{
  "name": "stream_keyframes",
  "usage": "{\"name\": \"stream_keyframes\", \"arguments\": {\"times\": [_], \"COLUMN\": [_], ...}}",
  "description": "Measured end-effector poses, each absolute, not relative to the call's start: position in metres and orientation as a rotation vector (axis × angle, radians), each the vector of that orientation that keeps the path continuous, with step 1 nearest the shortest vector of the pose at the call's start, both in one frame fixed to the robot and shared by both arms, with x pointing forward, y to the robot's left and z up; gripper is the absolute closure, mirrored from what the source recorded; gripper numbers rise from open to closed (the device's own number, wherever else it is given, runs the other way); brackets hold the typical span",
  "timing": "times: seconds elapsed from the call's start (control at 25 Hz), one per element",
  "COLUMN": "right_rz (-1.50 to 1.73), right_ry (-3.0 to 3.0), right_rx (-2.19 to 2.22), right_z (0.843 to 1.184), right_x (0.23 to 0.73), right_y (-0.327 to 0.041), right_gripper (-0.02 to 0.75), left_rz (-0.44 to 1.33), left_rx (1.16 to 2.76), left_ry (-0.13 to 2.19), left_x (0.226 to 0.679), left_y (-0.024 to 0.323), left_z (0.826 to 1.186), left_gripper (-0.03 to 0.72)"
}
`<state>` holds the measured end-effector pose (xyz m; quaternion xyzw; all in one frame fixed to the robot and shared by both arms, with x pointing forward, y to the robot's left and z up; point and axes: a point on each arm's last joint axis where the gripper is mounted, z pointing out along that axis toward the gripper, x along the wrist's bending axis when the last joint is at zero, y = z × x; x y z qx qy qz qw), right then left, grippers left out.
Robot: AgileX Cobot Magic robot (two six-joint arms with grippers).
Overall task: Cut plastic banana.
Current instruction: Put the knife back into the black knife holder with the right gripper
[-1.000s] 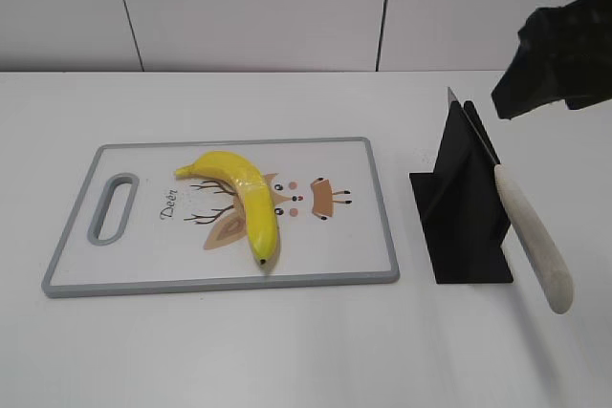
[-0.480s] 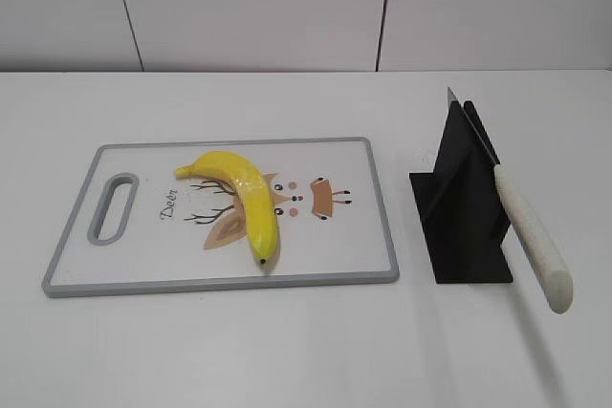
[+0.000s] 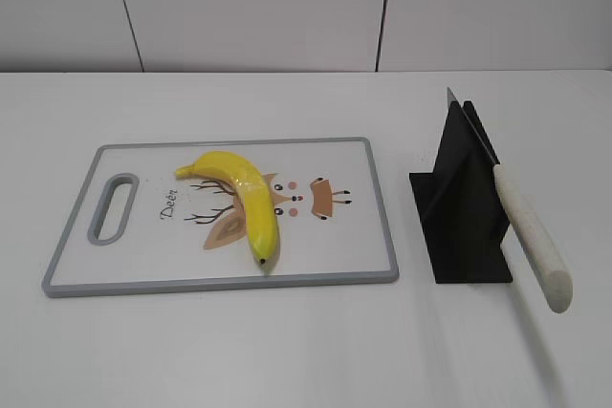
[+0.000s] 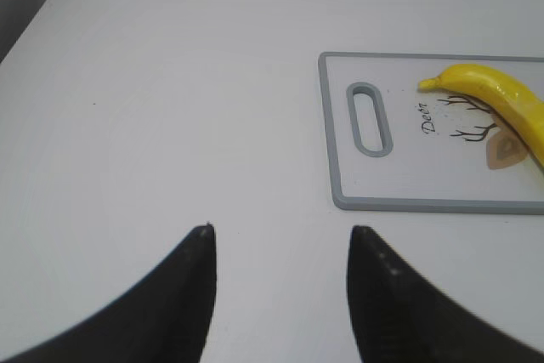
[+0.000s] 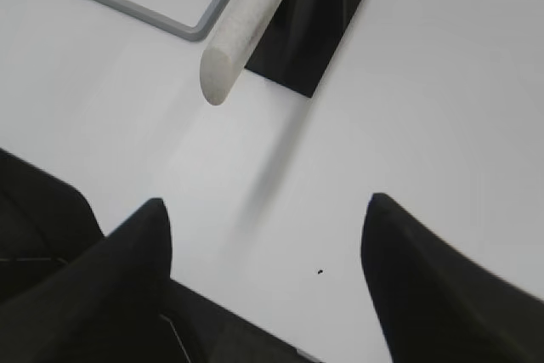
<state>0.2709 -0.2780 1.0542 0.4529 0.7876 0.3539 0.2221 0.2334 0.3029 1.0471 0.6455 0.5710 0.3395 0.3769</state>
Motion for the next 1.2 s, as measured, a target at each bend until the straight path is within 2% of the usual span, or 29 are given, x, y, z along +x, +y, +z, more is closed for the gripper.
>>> {"name": "stream_keyframes", "arguments": {"times": [0.44, 1.2], "right_rz": [1.19, 1.038], "right_ry": [1.946, 1.697], "right_rx": [1.113, 1.354], "right_z": [1.057, 1.057], "right_x": [0.231, 0.232], "right_y": [-0.295, -0.291], "right_gripper": [0.224, 0.229], "left_rz": [0.868, 0.869], "left_rx": [1.651, 1.65], "left_ry": [1.46, 1.46], "left_x": [0.233, 0.233], "left_y": [0.303, 0.303], "left_z": [1.047, 1.047], "left_gripper": [0.223, 0.226]}}
